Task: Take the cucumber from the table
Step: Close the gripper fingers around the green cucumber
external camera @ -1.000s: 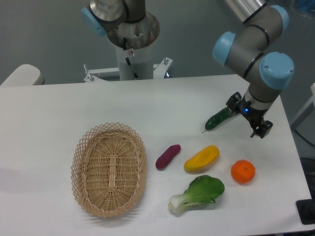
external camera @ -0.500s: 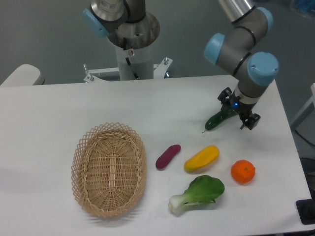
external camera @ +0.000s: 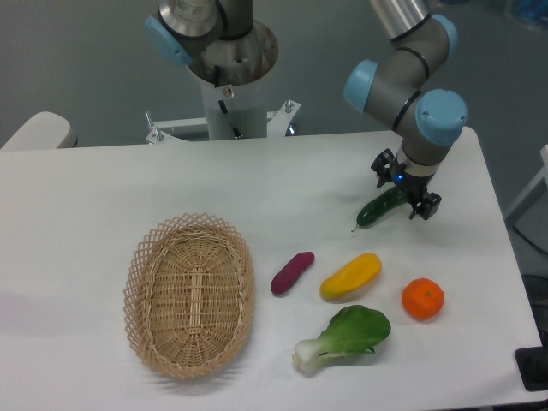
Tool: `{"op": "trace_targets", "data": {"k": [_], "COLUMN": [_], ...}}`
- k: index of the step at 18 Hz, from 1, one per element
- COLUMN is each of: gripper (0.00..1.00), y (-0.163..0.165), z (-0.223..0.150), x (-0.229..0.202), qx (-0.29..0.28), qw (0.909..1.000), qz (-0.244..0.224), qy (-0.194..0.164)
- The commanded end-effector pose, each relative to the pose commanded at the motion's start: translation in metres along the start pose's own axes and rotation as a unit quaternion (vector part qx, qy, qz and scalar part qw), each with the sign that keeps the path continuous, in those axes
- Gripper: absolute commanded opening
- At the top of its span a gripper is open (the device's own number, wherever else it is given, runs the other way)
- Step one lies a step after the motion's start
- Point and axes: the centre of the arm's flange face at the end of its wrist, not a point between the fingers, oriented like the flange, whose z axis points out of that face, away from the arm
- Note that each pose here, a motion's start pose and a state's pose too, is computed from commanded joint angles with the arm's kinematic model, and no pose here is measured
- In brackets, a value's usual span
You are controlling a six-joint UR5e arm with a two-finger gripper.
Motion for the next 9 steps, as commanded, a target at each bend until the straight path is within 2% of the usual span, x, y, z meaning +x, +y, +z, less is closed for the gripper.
{"op": "trace_targets", "data": {"k": [4,5,8,9], "gripper": [1.00,0.92,0.48,0.37], "y": [-0.0014,-0.0014,-0.0020,-0.0007], "z": [0.0033,0.0036,0.0053,0.0038], "x": [0.0027,0.0029,0.0045,0.0043], "qx": [0.000,0.000,-0.003,-0.009], "qw": [1.0000,1.0000,1.0000,0.9999], "qz": [0.000,0.000,0.002,0.003], "qy": [0.002,0.002,0.004,0.003]}}
